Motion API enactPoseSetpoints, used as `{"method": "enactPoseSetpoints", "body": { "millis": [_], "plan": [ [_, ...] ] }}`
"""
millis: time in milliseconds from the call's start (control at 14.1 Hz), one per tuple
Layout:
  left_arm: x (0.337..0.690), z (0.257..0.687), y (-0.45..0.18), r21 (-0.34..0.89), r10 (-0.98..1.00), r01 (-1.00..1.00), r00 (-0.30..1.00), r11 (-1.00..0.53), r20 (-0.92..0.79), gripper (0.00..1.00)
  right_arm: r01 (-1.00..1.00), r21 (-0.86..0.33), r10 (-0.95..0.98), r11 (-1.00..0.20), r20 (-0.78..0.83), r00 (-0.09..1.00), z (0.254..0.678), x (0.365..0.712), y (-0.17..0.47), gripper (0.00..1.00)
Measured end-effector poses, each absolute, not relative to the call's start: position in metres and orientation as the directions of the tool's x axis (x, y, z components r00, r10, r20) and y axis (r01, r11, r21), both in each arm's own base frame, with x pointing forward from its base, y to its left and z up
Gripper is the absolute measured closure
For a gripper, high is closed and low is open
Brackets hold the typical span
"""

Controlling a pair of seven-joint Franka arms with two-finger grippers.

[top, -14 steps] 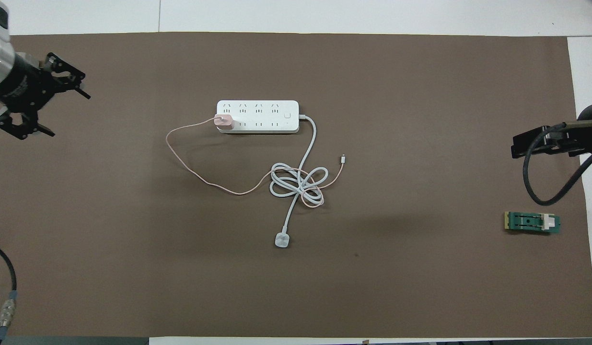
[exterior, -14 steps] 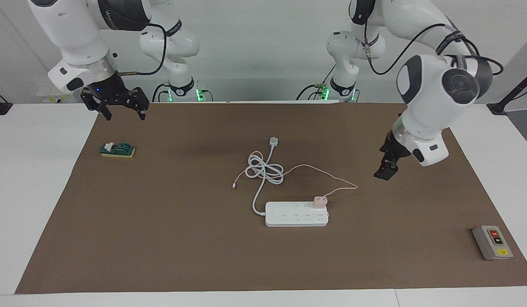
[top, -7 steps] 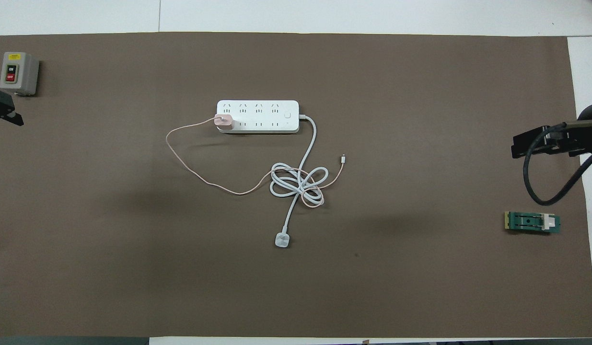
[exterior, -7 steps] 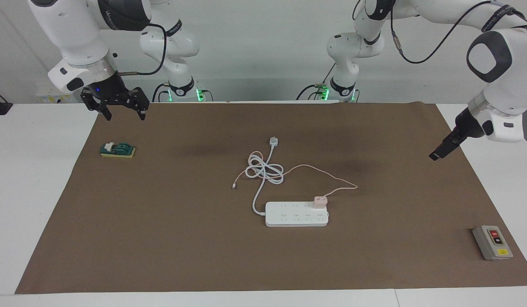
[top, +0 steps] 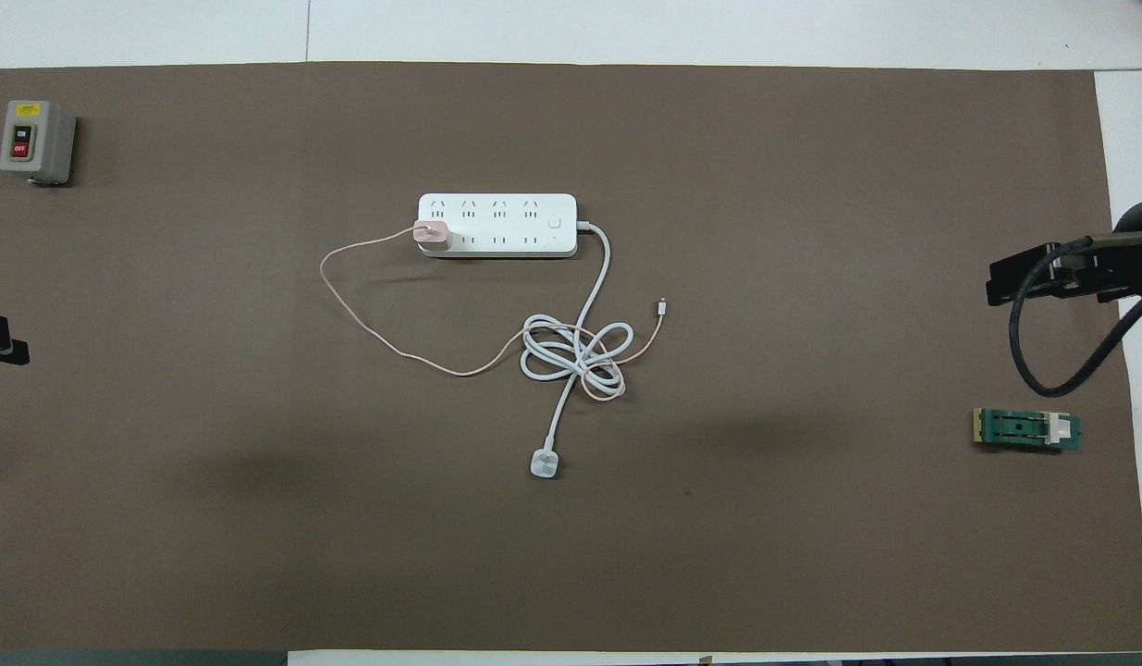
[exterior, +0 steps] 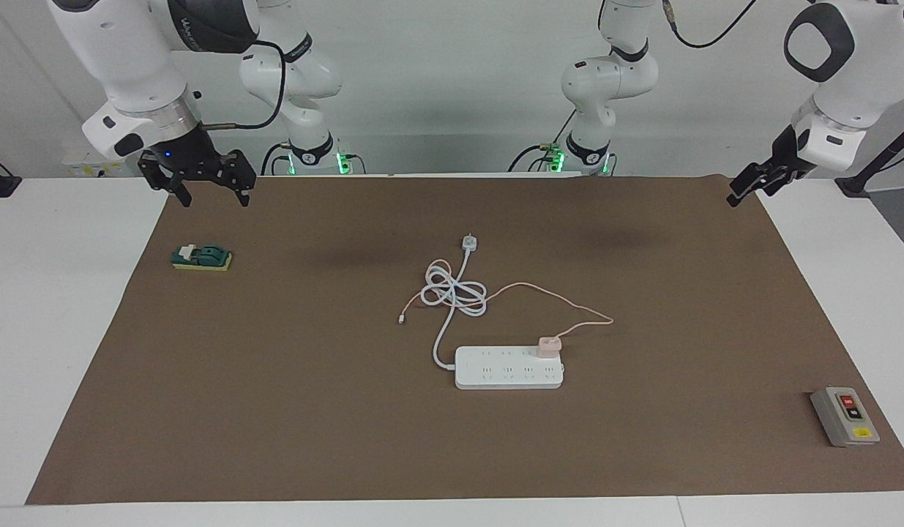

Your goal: Plug charger into power strip

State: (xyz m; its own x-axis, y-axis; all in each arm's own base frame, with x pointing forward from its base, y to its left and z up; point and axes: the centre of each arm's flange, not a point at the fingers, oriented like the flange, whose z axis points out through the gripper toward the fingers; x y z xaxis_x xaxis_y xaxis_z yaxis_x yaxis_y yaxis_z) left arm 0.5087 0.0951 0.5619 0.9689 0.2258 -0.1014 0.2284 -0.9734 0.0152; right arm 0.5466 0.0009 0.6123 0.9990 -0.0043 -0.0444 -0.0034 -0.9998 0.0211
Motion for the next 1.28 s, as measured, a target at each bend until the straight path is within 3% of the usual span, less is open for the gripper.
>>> {"method": "enactPoseSetpoints", "body": {
  "millis": [426, 922, 1277],
  "plan": [
    [0.532, 0.524, 0.116, -0.010, 0.229, 0.230, 0.967, -0.973, -0.110, 0.00, 0.002, 0.021, 0.001, -1.000, -0.044, 0.999, 0.612, 0.547, 0.001, 0.00],
    [0.536, 0.543, 0.103, 0.003, 0.212, 0.213, 0.974, -0.977, -0.078, 0.00, 0.007, 0.021, 0.006, -1.000, -0.045, 0.999, 0.612, 0.547, 0.000, 0.00],
    [0.531, 0.590, 0.099, 0.006, 0.207, 0.207, 0.978, -0.978, -0.041, 0.00, 0.007, 0.021, 0.006, -1.000, -0.045, 0.999, 0.612, 0.547, 0.000, 0.00]
  ]
}}
